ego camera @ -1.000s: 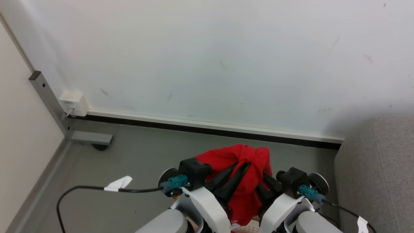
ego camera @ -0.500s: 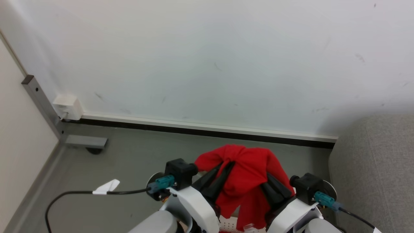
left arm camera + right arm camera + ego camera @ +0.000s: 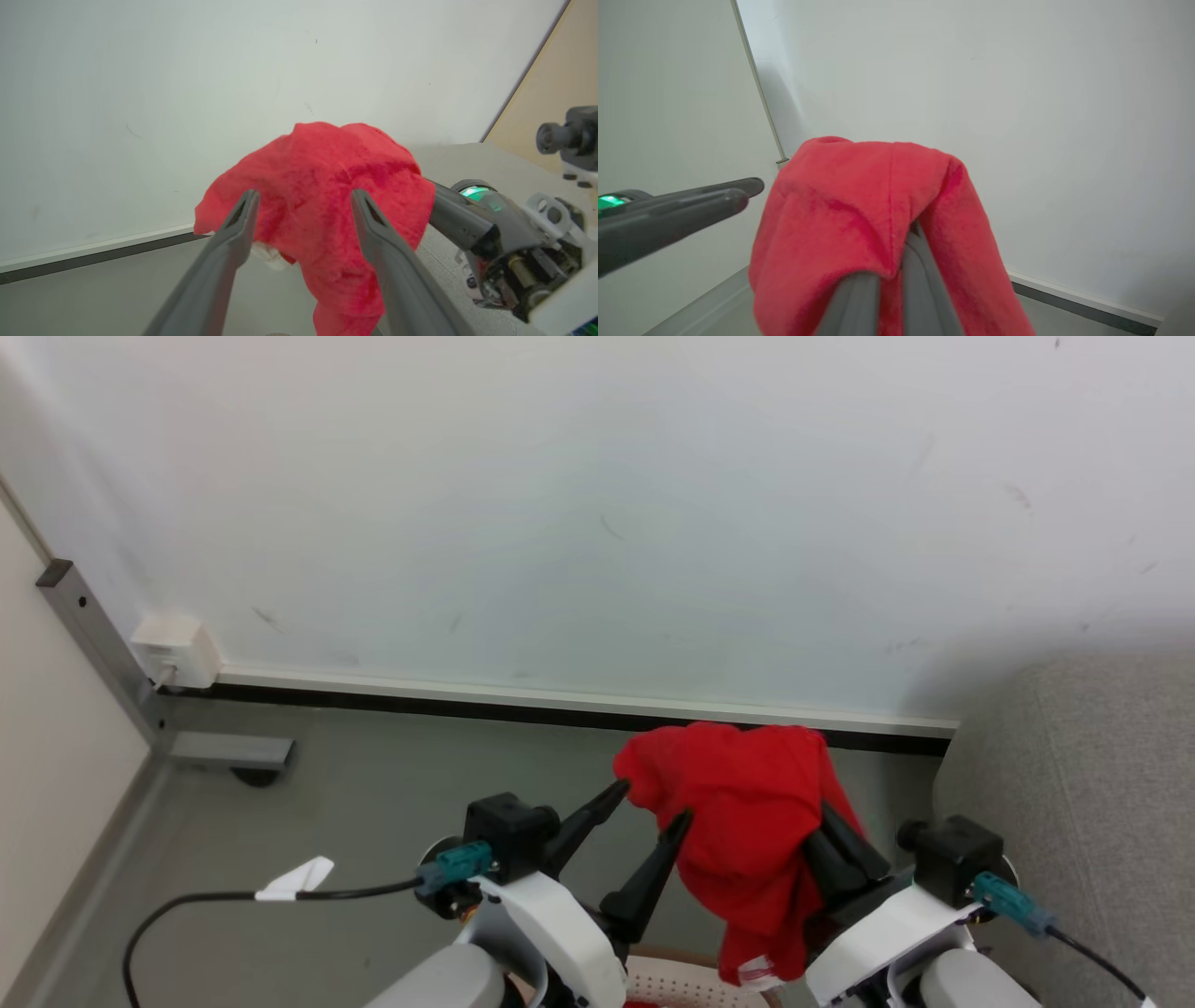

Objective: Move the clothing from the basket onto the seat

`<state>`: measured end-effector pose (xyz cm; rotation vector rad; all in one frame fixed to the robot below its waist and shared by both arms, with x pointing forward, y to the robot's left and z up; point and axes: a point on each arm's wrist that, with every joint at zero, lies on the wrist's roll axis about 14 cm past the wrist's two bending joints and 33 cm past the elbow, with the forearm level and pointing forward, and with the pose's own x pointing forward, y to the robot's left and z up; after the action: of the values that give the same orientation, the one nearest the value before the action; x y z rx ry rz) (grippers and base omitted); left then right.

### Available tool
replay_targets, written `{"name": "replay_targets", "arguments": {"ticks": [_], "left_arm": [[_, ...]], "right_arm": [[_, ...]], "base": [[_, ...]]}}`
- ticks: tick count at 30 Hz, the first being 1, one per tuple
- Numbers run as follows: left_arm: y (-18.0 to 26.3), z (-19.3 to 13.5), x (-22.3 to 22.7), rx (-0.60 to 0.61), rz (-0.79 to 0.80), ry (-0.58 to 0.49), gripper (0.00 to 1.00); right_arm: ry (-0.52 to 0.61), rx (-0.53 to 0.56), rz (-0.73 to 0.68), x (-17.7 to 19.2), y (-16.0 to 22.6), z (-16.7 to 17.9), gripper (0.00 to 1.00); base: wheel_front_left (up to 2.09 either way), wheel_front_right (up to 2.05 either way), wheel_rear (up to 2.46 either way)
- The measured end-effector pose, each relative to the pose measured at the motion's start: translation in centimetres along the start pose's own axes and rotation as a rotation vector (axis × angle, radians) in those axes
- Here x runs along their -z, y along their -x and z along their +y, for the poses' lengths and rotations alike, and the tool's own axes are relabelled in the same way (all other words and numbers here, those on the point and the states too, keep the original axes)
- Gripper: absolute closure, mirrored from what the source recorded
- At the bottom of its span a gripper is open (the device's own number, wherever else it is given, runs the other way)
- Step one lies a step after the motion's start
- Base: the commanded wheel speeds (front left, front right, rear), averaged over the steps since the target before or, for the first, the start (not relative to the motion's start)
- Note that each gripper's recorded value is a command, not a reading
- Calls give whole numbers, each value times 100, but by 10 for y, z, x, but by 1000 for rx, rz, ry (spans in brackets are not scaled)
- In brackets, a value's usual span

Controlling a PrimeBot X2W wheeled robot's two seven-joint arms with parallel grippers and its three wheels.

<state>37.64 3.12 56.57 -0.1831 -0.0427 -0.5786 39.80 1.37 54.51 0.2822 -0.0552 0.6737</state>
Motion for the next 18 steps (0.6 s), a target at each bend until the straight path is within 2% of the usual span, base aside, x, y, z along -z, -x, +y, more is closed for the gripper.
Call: {"name": "replay_targets", "arguments": {"ticks": [7, 18], "left_arm": [[-4, 2, 1, 2, -1, -5, 0], [-23, -18, 9, 100, -21, -21, 0]], "right_arm": [[-1, 84, -67, -23, 9, -31, 100], [31, 221, -154, -55, 41, -76, 100]], "base": [[0, 0, 0], [0, 0, 0]]}}
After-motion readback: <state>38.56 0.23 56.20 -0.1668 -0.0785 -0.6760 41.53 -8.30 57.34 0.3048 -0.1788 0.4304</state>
